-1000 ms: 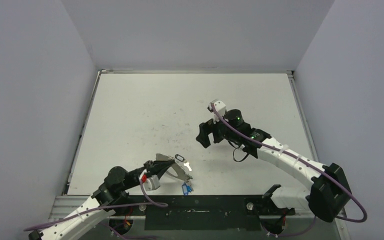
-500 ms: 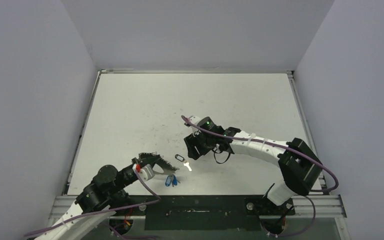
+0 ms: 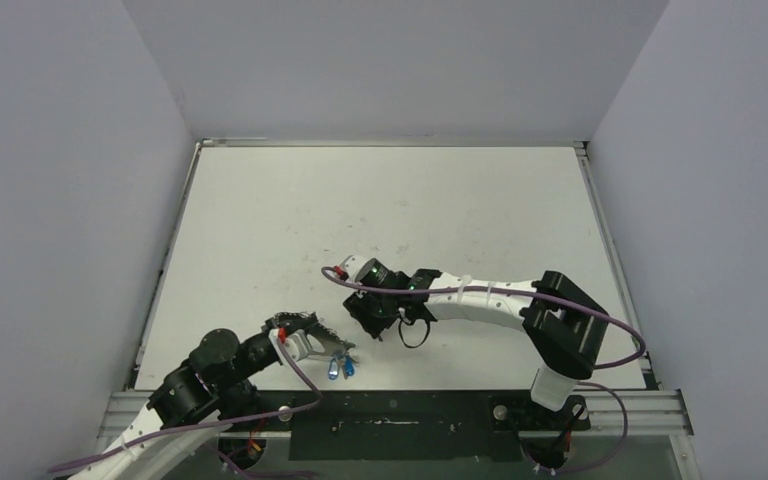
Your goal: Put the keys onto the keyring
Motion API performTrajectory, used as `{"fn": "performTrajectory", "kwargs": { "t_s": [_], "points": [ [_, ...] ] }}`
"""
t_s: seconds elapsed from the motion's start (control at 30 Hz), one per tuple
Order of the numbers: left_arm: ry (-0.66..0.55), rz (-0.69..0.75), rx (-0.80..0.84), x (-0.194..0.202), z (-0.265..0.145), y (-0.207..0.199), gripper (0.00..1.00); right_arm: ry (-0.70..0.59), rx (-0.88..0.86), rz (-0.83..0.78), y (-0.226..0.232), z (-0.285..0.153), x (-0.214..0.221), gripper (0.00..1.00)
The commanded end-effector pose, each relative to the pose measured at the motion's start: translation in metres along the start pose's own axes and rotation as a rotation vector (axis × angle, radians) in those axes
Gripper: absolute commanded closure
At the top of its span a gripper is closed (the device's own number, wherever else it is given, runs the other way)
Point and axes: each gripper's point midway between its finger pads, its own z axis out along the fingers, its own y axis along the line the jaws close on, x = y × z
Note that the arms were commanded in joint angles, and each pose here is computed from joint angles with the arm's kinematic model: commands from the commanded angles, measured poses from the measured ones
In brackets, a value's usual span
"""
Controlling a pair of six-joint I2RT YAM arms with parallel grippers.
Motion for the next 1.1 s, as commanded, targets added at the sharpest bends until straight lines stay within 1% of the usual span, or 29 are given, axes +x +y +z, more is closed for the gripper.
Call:
{"fn": "performTrajectory", "kwargs": {
  "t_s": [0.0,0.23,0.47,0.53,0.63,0.67,0.9,0.97,1.0,1.07],
  "points": [
    [-0.079,0.005,-0.042,-0.029,-0.008,0.014,1.0,-0.011,0.135,-0.082,-0.01,-0.001,-0.008,0.51],
    [-0.077,0.003,-0.039,-0.028,-0.008,0.013,1.0,0.009,0.155,-0.16,0.005,0.011,-0.009,0.53],
    [-0.079,-0.01,-0.035,-0.027,-0.007,0.011,1.0,0.01,0.163,-0.182,0.011,0.018,-0.015,0.57],
    [-0.081,-0.01,-0.035,-0.027,-0.007,0.011,1.0,0.017,0.163,-0.189,0.011,0.02,-0.015,0.6],
    [-0.082,-0.01,-0.037,-0.027,-0.006,0.011,1.0,0.054,0.167,-0.2,0.009,0.024,-0.009,0.72],
    [-0.082,-0.01,-0.037,-0.027,-0.006,0.011,1.0,0.067,0.167,-0.204,0.009,0.025,-0.007,0.75],
    [-0.087,-0.009,-0.035,-0.028,-0.006,0.011,1.0,0.126,0.182,-0.187,0.003,0.034,0.005,0.82],
    [-0.087,-0.008,-0.034,-0.028,-0.006,0.011,1.0,0.139,0.182,-0.175,0.001,0.036,0.006,0.82],
    [-0.089,-0.009,-0.034,-0.028,-0.006,0.011,1.0,0.146,0.177,-0.169,0.001,0.037,0.007,0.84],
    [-0.092,-0.011,-0.034,-0.029,-0.005,0.011,1.0,0.15,0.164,-0.158,0.0,0.038,0.008,0.92]
  ]
}}
